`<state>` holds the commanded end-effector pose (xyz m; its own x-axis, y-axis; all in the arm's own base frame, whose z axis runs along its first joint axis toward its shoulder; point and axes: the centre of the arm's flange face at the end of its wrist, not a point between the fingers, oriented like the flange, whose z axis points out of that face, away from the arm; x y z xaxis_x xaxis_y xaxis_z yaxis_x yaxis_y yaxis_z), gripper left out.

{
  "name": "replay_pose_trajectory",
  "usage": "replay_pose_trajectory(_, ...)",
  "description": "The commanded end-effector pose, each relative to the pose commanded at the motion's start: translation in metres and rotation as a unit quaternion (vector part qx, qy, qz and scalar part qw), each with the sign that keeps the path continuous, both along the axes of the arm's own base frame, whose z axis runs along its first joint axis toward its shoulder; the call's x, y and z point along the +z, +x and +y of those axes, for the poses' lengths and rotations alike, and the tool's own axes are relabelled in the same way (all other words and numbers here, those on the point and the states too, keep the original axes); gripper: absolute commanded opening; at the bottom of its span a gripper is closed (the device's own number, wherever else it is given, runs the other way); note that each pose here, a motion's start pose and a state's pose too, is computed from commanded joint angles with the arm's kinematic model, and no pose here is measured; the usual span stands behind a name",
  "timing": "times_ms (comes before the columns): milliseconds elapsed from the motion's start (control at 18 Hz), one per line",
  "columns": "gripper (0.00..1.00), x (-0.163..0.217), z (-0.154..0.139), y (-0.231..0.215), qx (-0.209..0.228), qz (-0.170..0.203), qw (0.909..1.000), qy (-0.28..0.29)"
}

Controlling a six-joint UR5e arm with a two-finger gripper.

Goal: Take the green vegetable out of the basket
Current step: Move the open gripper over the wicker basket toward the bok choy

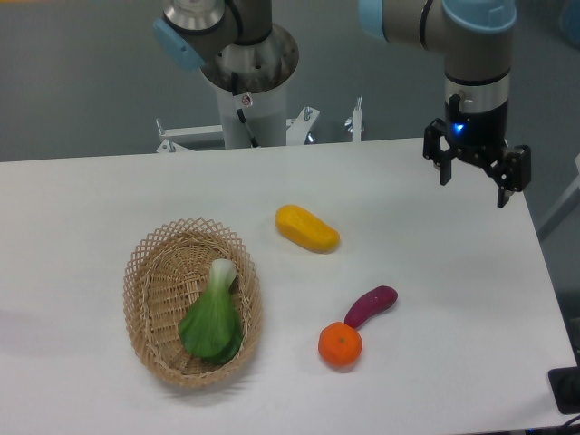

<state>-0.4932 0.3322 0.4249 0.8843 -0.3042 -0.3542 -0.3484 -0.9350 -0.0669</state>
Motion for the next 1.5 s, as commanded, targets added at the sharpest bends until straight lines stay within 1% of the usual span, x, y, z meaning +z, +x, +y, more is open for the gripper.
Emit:
replay_pose_trajectory(278,1.0,-0.004,0.003,0.01,-0.004,-0.004,1.0,-0.002)
replay_pose_trajectory(389,1.0,-0.004,0.004,0.021,-0.006,-0.007,1.0,-0.001)
replay_pose_trajectory(500,1.0,-0.012,0.014,0.034,-0.018,-0.014,0.9997,-0.004)
replay_pose_trajectory(611,1.0,-0.015,0.016,0.047,-0.021,-0.019,0.9996,-0.004)
replay_pose_trajectory(667,1.0,-0.014,0.017,0.051,-0.009,-0.021,0.9997,0.002)
replay_pose_trajectory(778,1.0,-0.016,0.038,0.071,0.032,-0.037,0.9986,0.021)
replay_pose_trajectory(889,1.0,-0.023,0.061,0.088,0.093,-0.059,0.9931,0.041)
replay_pose_trajectory(944,1.0,-0.03,0.075,0.097,0.112,-0.071,0.9901,0.046)
replay_pose_trajectory(1111,1.0,-0.044,0.112,0.129,0.137,-0.097,0.9842,0.055)
replay_pose_trajectory(1278,1.0,-0.063,0.147,0.16,0.183,-0.12,0.9735,0.066)
replay_pose_trajectory(1333,1.0,-0.07,0.161,0.175,0.193,-0.127,0.9707,0.066)
replay_pose_trajectory(1389,1.0,-0.077,0.168,0.182,0.202,-0.129,0.9687,0.067)
replay_pose_trajectory(1500,1.0,-0.096,0.179,0.213,0.187,-0.143,0.9705,0.05)
